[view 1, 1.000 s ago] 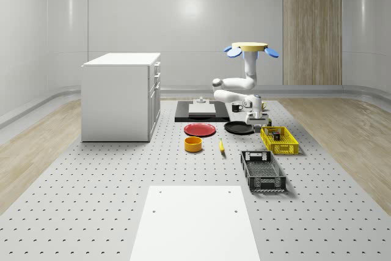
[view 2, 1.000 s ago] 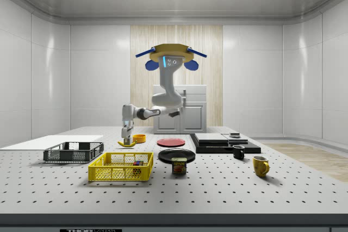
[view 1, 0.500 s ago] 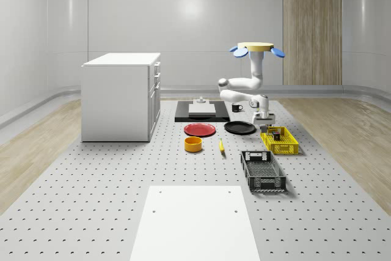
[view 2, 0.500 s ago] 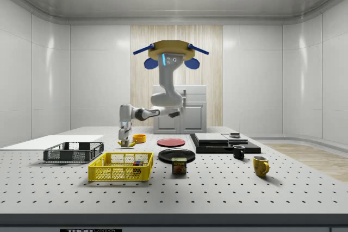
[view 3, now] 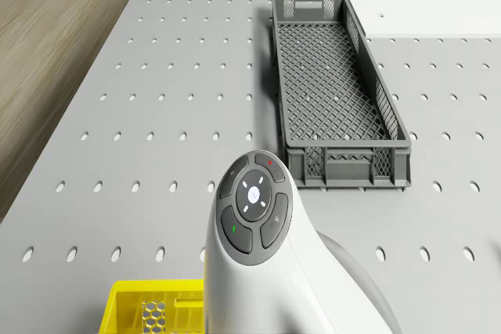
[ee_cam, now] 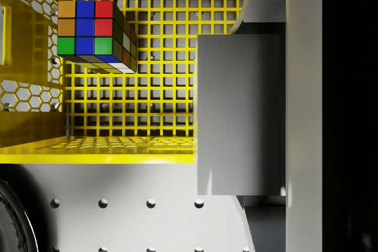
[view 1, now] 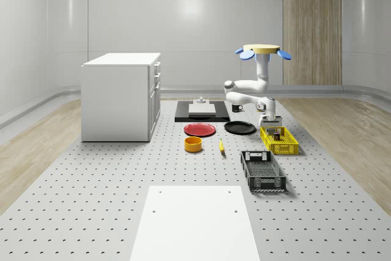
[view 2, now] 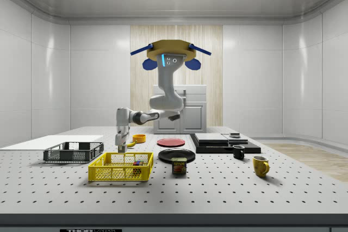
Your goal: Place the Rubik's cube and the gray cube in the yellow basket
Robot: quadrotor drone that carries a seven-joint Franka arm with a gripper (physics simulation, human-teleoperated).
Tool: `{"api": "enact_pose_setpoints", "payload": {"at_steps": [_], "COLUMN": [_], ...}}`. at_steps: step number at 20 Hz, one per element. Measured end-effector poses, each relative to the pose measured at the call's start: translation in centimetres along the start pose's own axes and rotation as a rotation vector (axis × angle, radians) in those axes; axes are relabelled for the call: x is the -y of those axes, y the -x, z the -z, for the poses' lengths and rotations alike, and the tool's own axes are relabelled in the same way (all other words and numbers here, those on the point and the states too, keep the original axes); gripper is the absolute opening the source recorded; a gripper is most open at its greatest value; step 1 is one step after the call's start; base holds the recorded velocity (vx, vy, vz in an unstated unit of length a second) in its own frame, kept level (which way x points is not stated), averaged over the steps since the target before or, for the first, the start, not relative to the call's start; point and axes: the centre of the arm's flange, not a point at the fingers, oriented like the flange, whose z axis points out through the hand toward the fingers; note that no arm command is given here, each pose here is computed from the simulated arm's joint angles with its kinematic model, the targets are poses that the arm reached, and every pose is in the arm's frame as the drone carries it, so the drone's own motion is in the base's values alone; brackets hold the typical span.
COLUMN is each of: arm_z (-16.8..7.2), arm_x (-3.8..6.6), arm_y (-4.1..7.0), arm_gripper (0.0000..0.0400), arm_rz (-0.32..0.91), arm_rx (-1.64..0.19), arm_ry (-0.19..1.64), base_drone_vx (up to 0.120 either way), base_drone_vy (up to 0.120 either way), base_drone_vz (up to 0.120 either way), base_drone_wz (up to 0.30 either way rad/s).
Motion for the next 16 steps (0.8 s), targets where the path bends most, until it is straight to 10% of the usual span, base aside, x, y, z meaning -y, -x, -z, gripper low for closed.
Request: {"api": "enact_pose_setpoints", "payload": {"at_steps": [16], "arm_z": [0.0], "arm_x": [0.0], "arm_y": [0.0], "arm_gripper": [0.025], "arm_rz": [0.0], "arm_rx": [0.0], "arm_ry": [0.0], "base_drone_vx": [0.0], "base_drone_vy": [0.098], "base_drone_vz": [-0.09], "base_drone_wz": [0.0]}}
